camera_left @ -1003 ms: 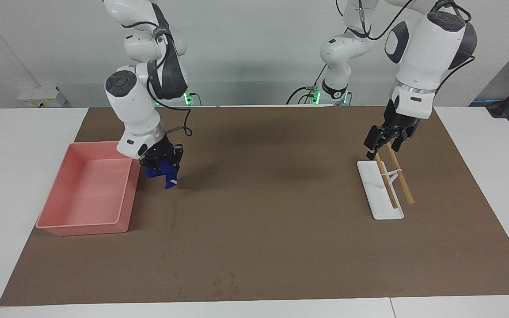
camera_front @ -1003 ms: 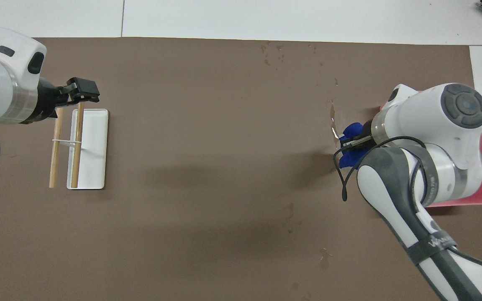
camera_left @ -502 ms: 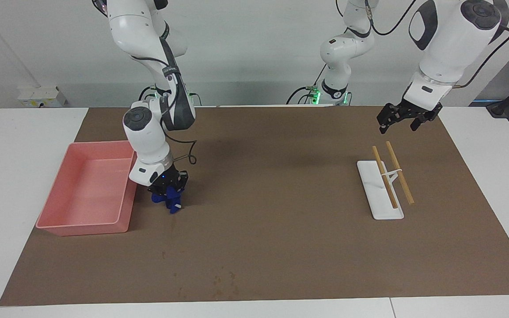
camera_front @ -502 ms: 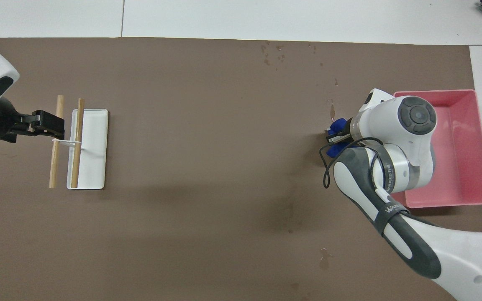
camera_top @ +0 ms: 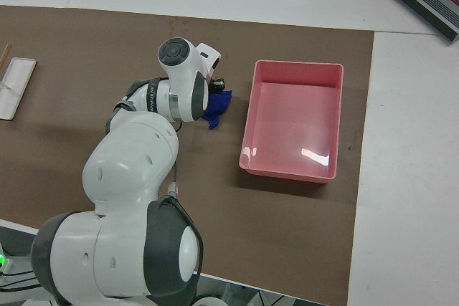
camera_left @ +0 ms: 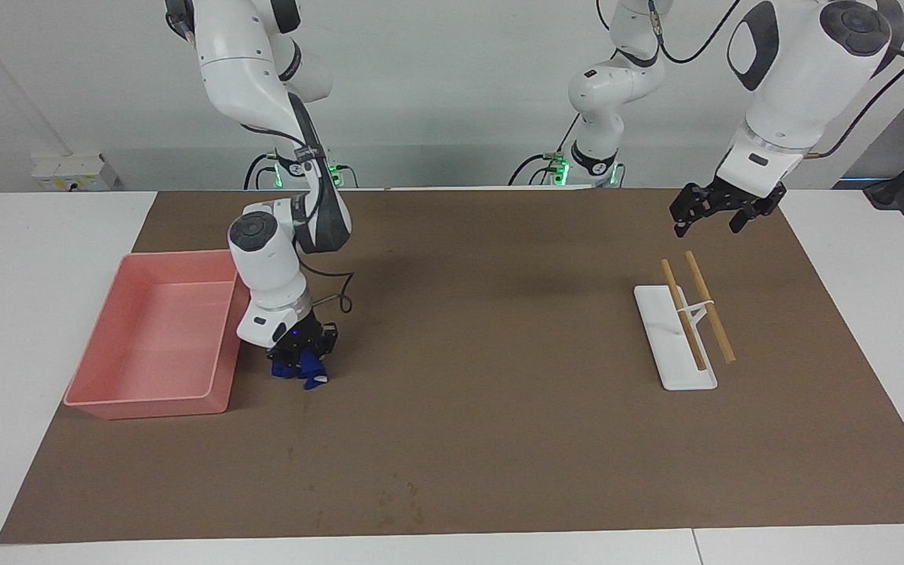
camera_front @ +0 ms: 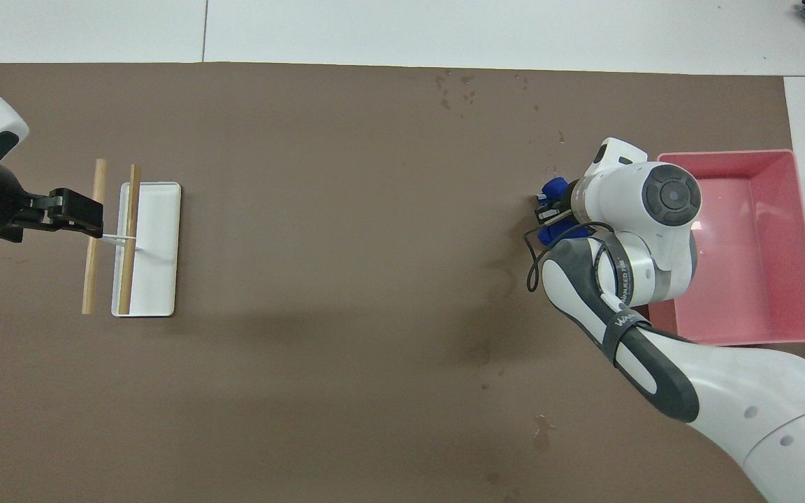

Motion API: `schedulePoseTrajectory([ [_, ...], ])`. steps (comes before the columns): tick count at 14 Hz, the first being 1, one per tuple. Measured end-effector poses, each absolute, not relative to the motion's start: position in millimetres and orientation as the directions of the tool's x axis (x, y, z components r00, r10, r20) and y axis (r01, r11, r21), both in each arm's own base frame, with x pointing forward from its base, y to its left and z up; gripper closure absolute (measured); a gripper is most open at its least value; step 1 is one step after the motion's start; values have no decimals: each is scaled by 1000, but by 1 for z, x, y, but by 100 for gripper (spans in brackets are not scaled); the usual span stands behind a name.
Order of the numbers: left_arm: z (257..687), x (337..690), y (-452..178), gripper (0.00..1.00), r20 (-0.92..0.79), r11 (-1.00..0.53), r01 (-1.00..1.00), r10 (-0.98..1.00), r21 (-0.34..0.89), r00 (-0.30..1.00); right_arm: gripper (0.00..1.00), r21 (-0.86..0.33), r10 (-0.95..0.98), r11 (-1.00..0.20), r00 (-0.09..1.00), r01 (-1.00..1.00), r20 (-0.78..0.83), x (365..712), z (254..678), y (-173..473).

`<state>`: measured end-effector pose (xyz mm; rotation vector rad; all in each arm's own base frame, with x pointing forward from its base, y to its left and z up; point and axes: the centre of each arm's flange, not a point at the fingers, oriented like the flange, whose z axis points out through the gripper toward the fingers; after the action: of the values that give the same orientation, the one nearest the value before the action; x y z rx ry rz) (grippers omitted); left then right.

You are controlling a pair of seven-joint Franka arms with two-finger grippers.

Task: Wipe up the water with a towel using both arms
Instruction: 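Carry the blue cloth with the right gripper toward the pink bin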

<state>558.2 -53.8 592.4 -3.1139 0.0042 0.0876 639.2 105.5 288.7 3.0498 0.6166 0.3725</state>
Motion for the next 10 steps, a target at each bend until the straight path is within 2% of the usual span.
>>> schedulePoseTrajectory([
  [6,594,555,-54,0,-60,-998,-65,-65,6,996,85,176,471,-882,842,438,264,682,292,90],
  [10,609,547,-45,0,-49,-995,-90,-92,33,995,85,201,488,-872,827,446,280,706,287,83],
])
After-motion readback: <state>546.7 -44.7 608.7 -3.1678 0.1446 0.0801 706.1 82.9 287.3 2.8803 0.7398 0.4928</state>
